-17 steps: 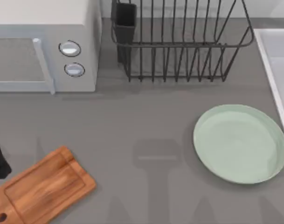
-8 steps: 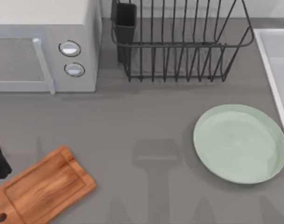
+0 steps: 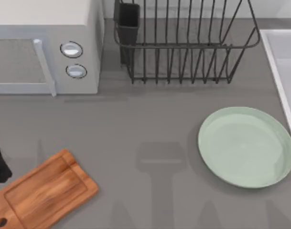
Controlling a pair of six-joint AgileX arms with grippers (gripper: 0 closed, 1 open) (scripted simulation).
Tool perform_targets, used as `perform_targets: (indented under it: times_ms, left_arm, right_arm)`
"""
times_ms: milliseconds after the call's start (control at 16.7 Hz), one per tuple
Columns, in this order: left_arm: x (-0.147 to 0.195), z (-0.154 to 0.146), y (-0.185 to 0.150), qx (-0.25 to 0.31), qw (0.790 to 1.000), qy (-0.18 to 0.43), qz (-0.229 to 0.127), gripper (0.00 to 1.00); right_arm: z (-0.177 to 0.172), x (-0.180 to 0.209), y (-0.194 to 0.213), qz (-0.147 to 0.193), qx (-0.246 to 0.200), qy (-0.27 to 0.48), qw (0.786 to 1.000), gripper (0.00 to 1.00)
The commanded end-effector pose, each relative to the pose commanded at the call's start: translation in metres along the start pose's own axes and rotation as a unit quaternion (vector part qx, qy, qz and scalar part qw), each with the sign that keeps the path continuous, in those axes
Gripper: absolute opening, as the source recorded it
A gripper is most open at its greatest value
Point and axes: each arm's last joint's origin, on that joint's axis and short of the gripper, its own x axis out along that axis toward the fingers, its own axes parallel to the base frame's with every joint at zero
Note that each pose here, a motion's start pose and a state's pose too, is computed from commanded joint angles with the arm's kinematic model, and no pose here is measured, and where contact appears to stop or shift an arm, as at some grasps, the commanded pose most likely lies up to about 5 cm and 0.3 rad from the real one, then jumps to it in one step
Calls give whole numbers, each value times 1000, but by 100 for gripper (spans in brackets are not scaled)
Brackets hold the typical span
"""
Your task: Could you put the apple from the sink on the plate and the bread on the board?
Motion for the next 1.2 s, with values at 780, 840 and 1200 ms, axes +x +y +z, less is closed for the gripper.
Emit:
perform_targets:
  times_ms: [780,840,1200]
  left_arm:
    - [0,0,0,0,1000,0,0,100]
    - [0,0,0,0,1000,0,0,100]
    - [0,0,0,0,1000,0,0,100]
  right_arm:
    - [31,7,-4,-17,-16,87,996,100]
    - [39,12,-5,-21,-20,116,993,100]
    - [77,75,-22,-39,-36,345,937,100]
